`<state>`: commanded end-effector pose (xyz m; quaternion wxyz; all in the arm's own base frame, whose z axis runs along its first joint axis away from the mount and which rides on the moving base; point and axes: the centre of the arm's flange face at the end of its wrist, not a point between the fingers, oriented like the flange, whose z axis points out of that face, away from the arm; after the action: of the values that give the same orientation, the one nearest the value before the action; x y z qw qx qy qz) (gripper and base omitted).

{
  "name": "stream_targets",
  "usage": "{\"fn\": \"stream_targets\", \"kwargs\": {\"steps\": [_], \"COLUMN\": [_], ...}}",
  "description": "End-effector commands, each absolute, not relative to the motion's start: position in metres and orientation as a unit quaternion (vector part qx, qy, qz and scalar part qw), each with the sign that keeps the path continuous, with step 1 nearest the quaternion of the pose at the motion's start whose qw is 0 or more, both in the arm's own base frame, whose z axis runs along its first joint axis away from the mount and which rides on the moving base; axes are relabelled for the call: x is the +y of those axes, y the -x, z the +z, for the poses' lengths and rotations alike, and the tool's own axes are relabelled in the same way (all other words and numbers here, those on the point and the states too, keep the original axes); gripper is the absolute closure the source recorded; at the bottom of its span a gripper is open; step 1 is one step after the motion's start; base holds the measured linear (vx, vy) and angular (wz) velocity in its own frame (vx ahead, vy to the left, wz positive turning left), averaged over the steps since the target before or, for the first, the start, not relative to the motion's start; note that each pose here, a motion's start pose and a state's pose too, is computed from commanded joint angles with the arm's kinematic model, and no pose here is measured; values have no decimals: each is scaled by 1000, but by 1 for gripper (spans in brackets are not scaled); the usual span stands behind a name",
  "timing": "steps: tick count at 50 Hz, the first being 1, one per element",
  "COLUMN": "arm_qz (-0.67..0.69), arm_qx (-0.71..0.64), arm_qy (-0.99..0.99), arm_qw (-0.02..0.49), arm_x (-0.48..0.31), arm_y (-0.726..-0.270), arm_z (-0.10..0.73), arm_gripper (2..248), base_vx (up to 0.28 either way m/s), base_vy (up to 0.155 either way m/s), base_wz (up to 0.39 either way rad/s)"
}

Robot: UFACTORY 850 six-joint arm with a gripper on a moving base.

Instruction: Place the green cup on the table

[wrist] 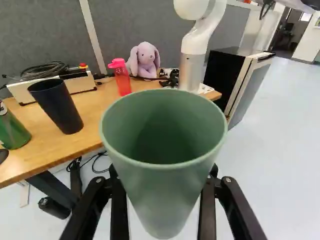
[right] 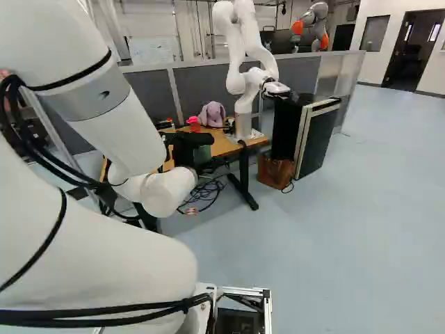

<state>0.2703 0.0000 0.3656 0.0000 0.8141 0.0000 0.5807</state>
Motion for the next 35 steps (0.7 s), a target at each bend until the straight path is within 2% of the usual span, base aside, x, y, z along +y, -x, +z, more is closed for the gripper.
{"fn": "stream_targets", "kwargs": {"steps": [12,16,35], "arm_qz": [581,578,574], "arm_qx": [0,0,0], "arm_qy": [-814,-816,-819], "arm_qw": [0,0,0], "arm_x": [0,0,0], "arm_y": [-270,-284,-315], "arm_z": [366,367,371], "arm_gripper": [129,129,129], "base_vx": [320,230,29], "base_vy": [0,1,1], "base_wz": [-20,4,8]}}
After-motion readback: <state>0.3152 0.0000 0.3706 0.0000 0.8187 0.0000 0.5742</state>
